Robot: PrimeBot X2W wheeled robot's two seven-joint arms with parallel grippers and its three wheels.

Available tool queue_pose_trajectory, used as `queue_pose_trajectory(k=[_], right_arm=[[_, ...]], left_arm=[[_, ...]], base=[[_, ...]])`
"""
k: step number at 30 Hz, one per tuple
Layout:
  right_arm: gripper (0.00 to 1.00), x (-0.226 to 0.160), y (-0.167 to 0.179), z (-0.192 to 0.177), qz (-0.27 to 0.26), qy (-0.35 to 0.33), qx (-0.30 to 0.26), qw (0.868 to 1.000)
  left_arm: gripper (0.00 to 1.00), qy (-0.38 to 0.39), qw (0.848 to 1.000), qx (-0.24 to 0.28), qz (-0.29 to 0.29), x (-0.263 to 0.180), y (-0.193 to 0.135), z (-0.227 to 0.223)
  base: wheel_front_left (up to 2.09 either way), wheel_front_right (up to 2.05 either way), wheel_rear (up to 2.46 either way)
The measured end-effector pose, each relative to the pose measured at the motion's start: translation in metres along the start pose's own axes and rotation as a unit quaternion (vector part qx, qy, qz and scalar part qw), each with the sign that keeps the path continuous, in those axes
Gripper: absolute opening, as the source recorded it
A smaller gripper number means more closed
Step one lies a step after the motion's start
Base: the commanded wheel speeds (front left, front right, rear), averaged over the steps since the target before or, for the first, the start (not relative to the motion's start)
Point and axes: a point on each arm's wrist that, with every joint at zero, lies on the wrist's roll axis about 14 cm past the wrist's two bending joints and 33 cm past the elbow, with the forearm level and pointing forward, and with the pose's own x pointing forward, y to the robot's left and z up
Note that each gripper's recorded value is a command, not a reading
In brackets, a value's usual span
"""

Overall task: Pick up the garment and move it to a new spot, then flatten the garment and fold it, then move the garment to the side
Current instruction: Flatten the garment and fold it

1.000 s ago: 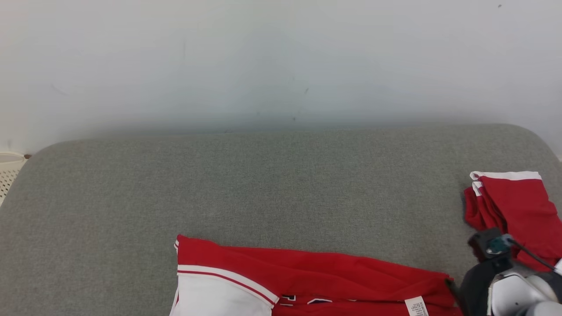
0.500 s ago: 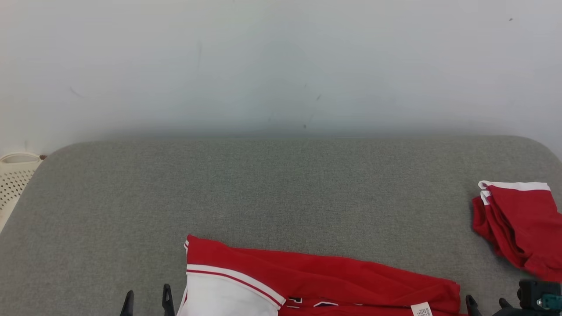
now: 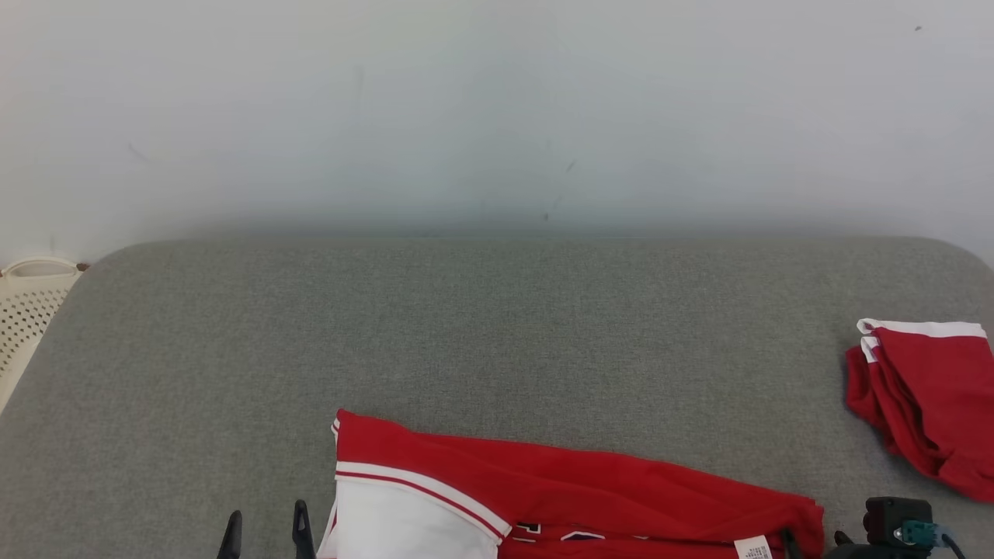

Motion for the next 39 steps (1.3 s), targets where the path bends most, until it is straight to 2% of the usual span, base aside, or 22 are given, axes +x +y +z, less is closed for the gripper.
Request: queue_pose_trajectory(k=[14, 15, 16, 17, 18, 25, 33, 39], right_arm=[[1.00, 0.018, 0.008, -0.040, 0.009, 0.089, 0.008, 0.996], [0.95, 0.019, 0.009, -0.042, 0.011, 0.094, 0.011, 0.995], [0.40, 0.019, 0.010, -0.044, 0.013, 0.100, 0.012, 0.995], [0.04, 0.019, 0.011, -0.045, 0.014, 0.102, 0.014, 0.995], [0.00, 0.020, 0.011, -0.045, 0.015, 0.104, 0.013, 0.994], [0.00, 0.018, 0.007, -0.036, 0.005, 0.089, 0.007, 0.996], [0.00, 0.009, -0.030, 0.018, -0.054, 0.025, -0.008, 0.998], [0.00, -0.013, -0.062, 0.049, -0.114, -0.005, -0.034, 0.993]], left_arm=[[1.00, 0.013, 1.000, -0.003, 0.016, -0.007, 0.008, -0.012], [1.00, 0.013, 1.000, -0.002, 0.017, -0.007, 0.008, -0.012], [1.00, 0.012, 1.000, -0.002, 0.016, -0.007, 0.008, -0.012], [1.00, 0.012, 1.000, -0.002, 0.016, -0.007, 0.008, -0.012], [1.00, 0.012, 1.000, -0.002, 0.017, -0.007, 0.008, -0.012], [1.00, 0.009, 1.000, -0.002, 0.015, -0.006, 0.007, -0.011], [1.00, 0.004, 1.000, -0.005, 0.008, -0.004, 0.004, -0.008], [1.00, -0.003, 1.000, -0.008, 0.007, -0.004, 0.005, -0.004]], base=[[0.00, 0.00, 0.00], [0.00, 0.00, 0.00], [0.00, 0.00, 0.00], [0.00, 0.00, 0.00], [0.00, 0.00, 0.00], [0.00, 0.00, 0.00], [0.00, 0.00, 0.00], [0.00, 0.00, 0.00]])
